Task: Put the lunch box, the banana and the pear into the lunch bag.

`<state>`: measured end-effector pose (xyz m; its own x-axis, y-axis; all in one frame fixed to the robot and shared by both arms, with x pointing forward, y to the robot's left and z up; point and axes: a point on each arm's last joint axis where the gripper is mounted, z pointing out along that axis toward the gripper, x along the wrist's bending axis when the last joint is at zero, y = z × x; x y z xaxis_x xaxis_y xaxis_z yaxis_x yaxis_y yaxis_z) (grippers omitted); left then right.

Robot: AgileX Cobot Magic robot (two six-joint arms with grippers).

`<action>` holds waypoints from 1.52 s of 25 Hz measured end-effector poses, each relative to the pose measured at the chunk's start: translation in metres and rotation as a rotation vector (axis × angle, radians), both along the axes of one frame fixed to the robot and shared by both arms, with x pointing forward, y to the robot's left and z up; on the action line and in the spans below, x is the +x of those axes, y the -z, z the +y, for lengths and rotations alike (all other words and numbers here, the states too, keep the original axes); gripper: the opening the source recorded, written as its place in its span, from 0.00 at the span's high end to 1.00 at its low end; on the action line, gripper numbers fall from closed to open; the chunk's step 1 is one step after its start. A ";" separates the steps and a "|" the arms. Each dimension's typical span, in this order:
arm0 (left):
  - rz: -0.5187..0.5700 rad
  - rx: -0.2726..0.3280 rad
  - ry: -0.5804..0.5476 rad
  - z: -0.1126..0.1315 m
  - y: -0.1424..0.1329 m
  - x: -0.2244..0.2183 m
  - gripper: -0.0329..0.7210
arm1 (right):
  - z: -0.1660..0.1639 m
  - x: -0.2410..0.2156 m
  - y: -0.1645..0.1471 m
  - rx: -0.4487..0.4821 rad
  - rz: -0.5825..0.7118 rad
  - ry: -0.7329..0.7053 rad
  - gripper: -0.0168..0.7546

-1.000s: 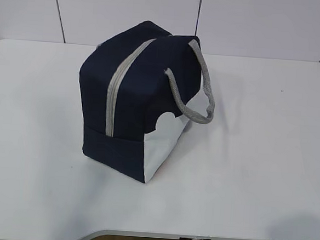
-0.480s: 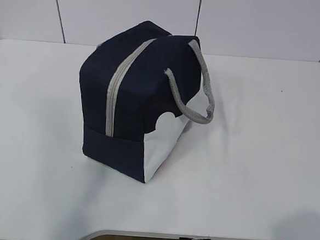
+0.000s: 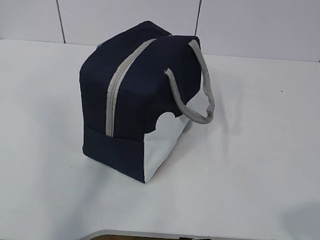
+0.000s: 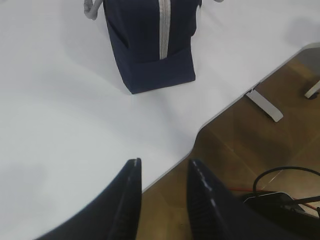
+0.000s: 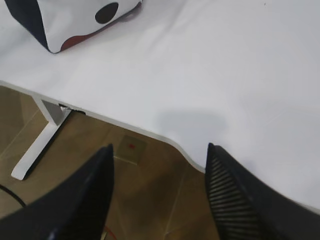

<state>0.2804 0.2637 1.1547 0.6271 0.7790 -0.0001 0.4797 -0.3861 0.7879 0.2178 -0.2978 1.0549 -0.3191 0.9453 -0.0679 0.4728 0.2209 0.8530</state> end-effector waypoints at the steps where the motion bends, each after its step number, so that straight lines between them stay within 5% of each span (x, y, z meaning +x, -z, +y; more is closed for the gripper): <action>1: -0.001 0.002 -0.001 0.000 0.000 0.000 0.64 | 0.000 0.001 -0.001 0.005 -0.011 0.004 0.37; 22: -0.126 -0.062 -0.013 0.023 0.057 -0.044 0.64 | 0.001 0.009 0.013 0.002 0.017 0.015 0.37; 30: -0.018 -0.055 -0.046 0.019 0.094 -0.035 0.64 | 0.001 0.009 0.013 0.002 0.017 0.015 0.37; 38: -0.001 -0.042 -0.085 0.021 0.099 -0.033 0.64 | 0.001 0.009 0.013 0.002 0.017 0.015 0.37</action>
